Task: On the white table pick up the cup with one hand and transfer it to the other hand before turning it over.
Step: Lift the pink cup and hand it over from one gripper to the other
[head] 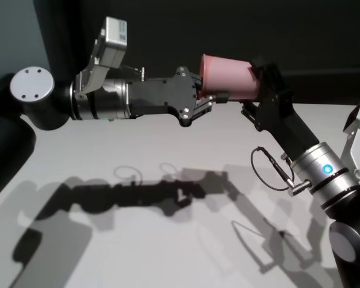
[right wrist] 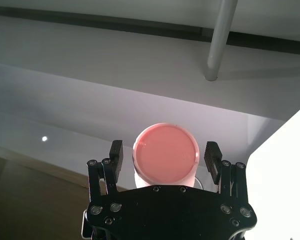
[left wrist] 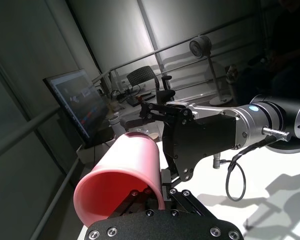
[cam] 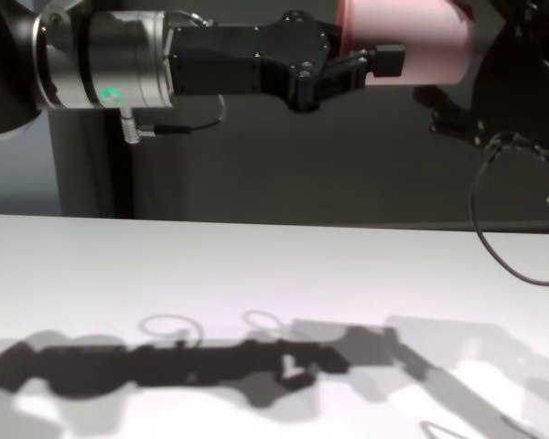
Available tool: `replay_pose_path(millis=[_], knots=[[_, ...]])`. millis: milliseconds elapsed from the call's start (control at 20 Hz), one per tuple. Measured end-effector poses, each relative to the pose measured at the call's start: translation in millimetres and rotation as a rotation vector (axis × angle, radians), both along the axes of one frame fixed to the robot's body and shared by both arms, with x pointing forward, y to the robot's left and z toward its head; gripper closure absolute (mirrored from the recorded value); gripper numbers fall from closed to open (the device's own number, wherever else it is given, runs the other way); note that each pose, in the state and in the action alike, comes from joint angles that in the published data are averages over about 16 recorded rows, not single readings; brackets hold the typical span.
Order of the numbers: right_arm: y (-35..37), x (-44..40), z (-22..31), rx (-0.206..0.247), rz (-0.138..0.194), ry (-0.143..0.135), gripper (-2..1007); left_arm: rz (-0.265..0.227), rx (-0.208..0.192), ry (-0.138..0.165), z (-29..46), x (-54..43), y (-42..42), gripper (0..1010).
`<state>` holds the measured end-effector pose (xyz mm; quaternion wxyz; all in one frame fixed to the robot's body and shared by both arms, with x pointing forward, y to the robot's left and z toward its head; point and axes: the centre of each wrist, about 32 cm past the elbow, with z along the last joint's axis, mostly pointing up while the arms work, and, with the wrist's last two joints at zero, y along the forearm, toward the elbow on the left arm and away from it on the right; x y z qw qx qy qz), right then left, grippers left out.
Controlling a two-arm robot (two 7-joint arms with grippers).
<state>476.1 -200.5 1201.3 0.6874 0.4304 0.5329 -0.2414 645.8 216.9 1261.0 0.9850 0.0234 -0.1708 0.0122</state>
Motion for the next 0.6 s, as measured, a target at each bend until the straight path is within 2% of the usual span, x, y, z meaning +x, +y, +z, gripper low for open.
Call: replay_pose_path(millis=[600], knots=[[2.8,1.7,0.3,-0.008,-0.002,-0.004,5,0.000,0.000,0.000,0.0,0.0,0.0,972]])
